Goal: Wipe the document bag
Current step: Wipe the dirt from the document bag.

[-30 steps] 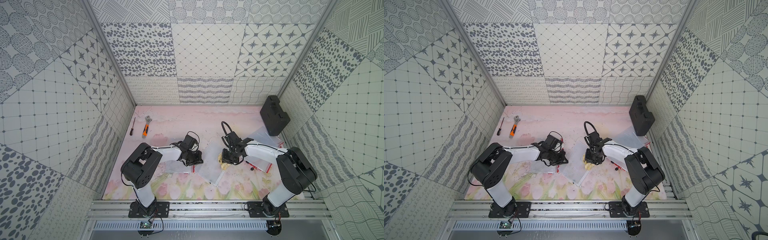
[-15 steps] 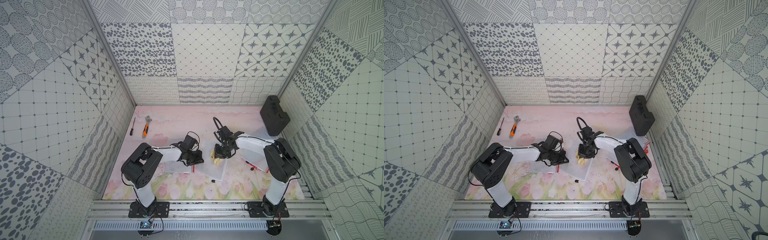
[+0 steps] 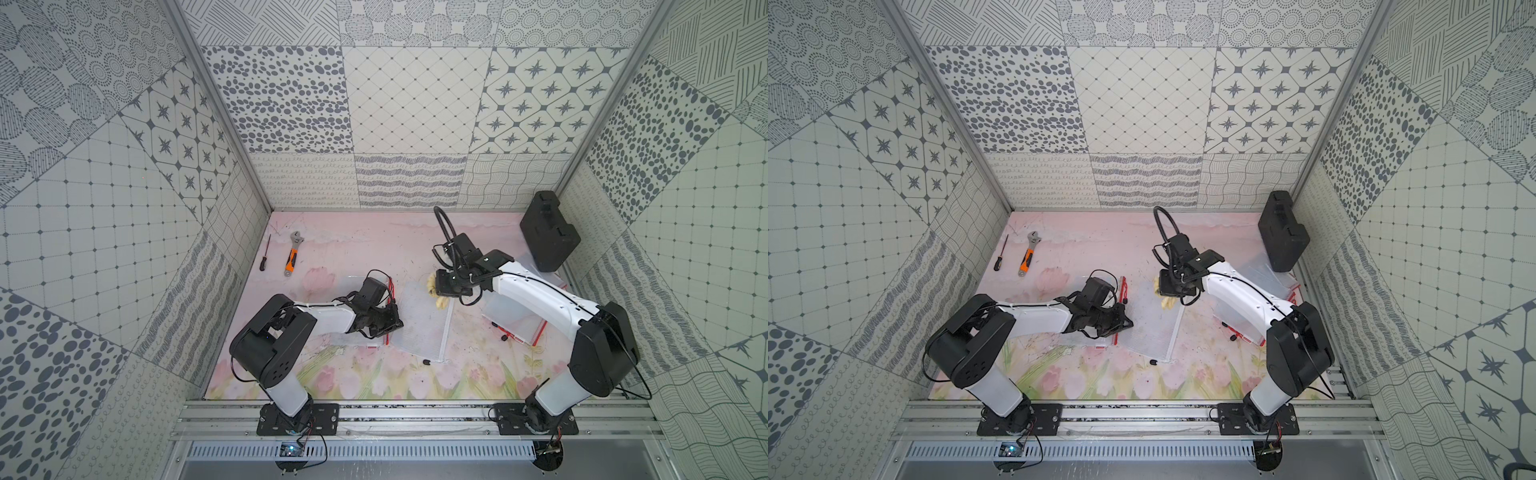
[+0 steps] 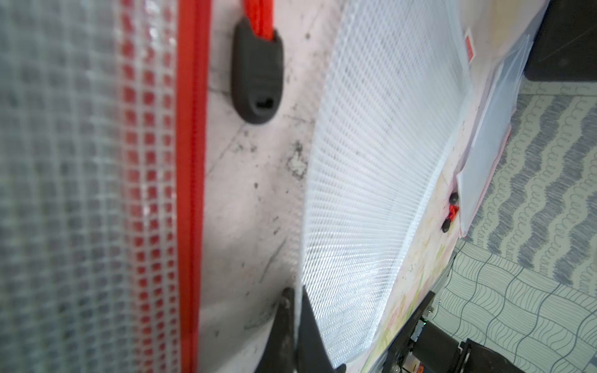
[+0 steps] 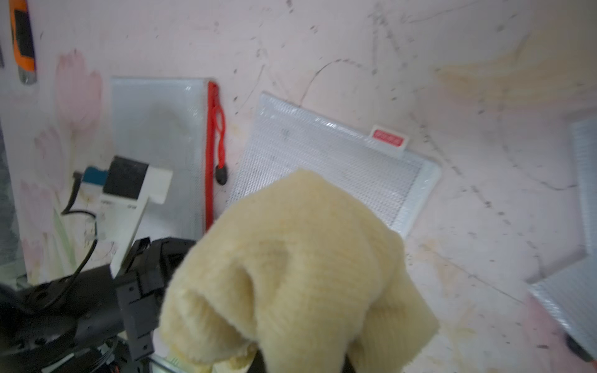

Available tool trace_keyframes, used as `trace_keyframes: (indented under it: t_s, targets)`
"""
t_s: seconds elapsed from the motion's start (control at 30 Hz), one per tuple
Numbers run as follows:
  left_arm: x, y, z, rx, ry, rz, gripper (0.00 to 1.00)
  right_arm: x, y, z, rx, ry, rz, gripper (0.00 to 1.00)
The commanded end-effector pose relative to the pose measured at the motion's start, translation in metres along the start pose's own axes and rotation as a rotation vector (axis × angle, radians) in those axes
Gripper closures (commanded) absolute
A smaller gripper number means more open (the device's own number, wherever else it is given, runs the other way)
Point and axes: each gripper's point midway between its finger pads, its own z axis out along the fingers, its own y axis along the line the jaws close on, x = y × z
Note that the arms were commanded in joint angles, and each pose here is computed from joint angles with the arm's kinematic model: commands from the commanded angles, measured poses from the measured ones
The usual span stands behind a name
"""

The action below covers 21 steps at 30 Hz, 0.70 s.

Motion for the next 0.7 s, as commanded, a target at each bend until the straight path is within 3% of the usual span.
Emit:
trace_keyframes:
  t_s: [0.0,0.13,0.27,0.4,0.57,0.67]
  targets:
    - [-0.021,0.026,-0.002,-0.116,-0.148,-0.181,1.0,0.049,0.027,0.039,-0.035,0.136,0.021,1.0]
    - [-0.03,0.023,-0.002,-0.106,-0.19,-0.193,1.0,0.078,0.049,0.067,-0.105,0.191,0.073,1.0]
    - [-0.03,0.021,0.002,-0.099,-0.175,-0.196,1.0,0.088,0.038,0.081,-0.093,0.203,0.12,1.0]
    - [-0.028,0.025,0.001,-0.107,-0.176,-0.196,1.0,0.1,-0.017,0.082,-0.006,0.25,0.201,1.0]
    - [-0.026,0.032,-0.003,-0.14,-0.178,-0.182,1.0,0.097,-0.111,0.042,0.141,0.221,0.311,1.0]
    - [-0.026,0.031,0.0,-0.132,-0.17,-0.181,1.0,0.084,-0.12,0.019,0.166,0.185,0.29,1.0]
